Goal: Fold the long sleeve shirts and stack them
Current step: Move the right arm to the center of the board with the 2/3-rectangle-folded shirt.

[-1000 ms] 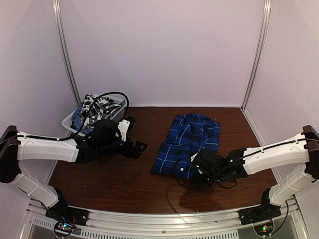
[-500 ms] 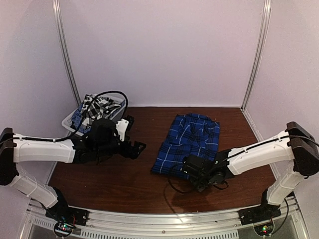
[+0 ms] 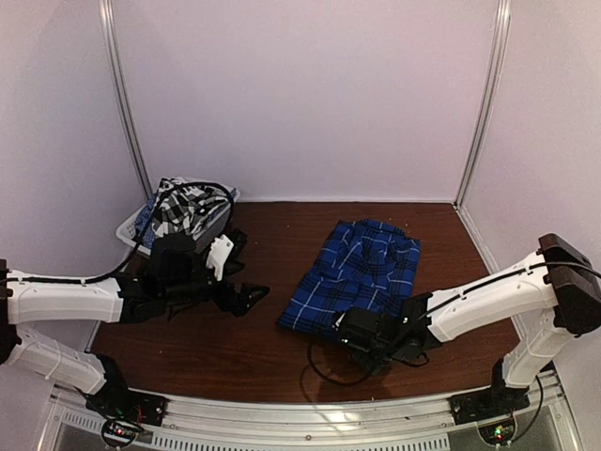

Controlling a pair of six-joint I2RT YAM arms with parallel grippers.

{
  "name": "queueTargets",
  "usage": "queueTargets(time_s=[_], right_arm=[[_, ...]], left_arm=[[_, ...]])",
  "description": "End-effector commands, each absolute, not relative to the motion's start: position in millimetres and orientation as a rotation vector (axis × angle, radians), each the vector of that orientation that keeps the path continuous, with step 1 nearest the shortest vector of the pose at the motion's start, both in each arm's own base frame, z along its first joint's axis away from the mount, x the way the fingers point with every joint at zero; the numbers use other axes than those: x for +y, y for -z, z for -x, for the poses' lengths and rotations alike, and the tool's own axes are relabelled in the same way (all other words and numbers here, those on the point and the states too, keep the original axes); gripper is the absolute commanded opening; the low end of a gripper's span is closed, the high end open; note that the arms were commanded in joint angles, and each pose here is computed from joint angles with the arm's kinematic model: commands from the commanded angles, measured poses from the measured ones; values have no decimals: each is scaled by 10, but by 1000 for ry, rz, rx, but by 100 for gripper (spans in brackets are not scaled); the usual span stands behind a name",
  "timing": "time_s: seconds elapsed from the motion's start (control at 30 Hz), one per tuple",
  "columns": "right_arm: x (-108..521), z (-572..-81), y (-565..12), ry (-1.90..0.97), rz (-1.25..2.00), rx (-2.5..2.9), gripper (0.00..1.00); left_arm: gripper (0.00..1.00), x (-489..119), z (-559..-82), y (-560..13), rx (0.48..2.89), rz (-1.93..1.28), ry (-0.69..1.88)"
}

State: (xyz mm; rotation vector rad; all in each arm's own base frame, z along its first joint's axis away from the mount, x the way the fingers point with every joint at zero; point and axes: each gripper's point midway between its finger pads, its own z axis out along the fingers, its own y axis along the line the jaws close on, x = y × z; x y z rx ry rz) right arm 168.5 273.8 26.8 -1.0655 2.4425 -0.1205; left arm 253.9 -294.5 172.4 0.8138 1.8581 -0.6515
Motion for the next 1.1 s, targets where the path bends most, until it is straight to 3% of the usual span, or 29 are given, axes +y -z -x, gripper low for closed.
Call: queueTargets(time_s=[0.0, 0.47, 0.83, 0.97, 1.07], right_arm=[[2987, -1407, -417, -111, 1170, 2395, 0], [3003, -833, -494, -492, 1224, 2441, 0], [3050, -581, -701, -750, 1260, 2398, 0], [3033, -571, -681, -754, 1256, 2404, 0], [3013, -577, -660, -742, 1249, 2410, 0]], left_arm=[[96, -3082, -2314, -1907, 1660, -941, 731], [98, -3549, -1422, -1093, 1468, -1526, 629], [97, -3811, -1456, -749, 1347, -1730, 448], [90, -3877, -1521, -770, 1314, -1718, 417], [77, -3903, -1519, -785, 1302, -1728, 418]])
